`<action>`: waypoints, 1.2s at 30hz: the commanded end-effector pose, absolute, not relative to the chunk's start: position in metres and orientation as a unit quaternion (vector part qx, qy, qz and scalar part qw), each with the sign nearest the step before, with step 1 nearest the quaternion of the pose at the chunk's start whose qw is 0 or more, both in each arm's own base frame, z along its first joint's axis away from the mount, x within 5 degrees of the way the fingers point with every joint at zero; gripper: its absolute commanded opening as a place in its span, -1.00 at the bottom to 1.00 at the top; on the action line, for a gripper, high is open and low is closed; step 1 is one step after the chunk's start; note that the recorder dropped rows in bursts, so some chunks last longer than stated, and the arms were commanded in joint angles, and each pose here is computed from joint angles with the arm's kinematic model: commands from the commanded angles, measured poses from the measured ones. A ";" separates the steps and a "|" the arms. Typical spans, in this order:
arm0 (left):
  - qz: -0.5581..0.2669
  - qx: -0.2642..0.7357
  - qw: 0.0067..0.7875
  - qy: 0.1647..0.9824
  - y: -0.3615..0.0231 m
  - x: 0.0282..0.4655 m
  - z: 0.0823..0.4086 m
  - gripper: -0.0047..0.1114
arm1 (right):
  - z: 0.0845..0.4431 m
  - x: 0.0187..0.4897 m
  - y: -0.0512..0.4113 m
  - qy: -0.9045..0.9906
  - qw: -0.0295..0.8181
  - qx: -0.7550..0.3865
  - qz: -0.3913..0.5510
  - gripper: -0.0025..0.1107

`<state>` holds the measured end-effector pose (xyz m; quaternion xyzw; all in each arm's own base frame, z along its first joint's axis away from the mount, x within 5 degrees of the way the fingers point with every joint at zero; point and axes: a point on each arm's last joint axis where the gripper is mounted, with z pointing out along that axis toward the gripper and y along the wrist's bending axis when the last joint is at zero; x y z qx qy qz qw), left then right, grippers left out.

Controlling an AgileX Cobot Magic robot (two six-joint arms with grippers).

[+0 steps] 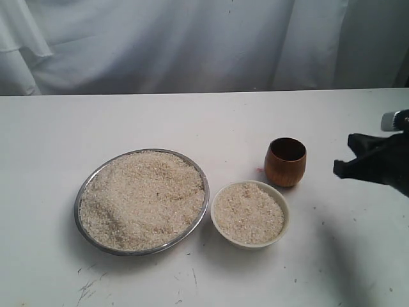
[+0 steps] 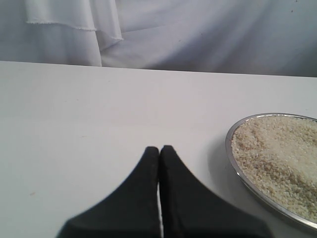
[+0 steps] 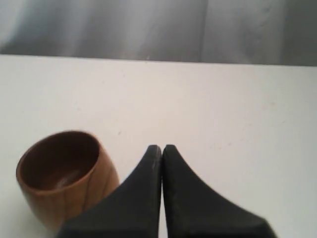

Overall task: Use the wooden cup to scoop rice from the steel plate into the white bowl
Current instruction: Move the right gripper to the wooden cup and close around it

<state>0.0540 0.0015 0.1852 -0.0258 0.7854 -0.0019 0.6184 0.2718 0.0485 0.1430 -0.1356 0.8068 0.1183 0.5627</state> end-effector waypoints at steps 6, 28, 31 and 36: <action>-0.003 -0.025 0.621 0.784 0.001 0.054 0.184 -0.92 | 0.106 0.269 0.060 0.820 0.510 -0.217 0.144 -0.96; -0.003 -0.025 0.621 0.784 0.001 0.054 0.184 -0.92 | 0.095 0.264 0.062 0.840 0.469 -0.212 0.170 -0.96; -0.003 -0.025 0.621 0.784 0.001 0.054 0.184 -0.92 | 0.098 0.266 0.064 0.834 0.480 -0.188 0.195 -0.90; -0.003 -0.025 0.621 0.784 0.001 0.054 0.184 -0.92 | 0.102 0.266 0.067 0.829 0.484 -0.157 0.233 -0.50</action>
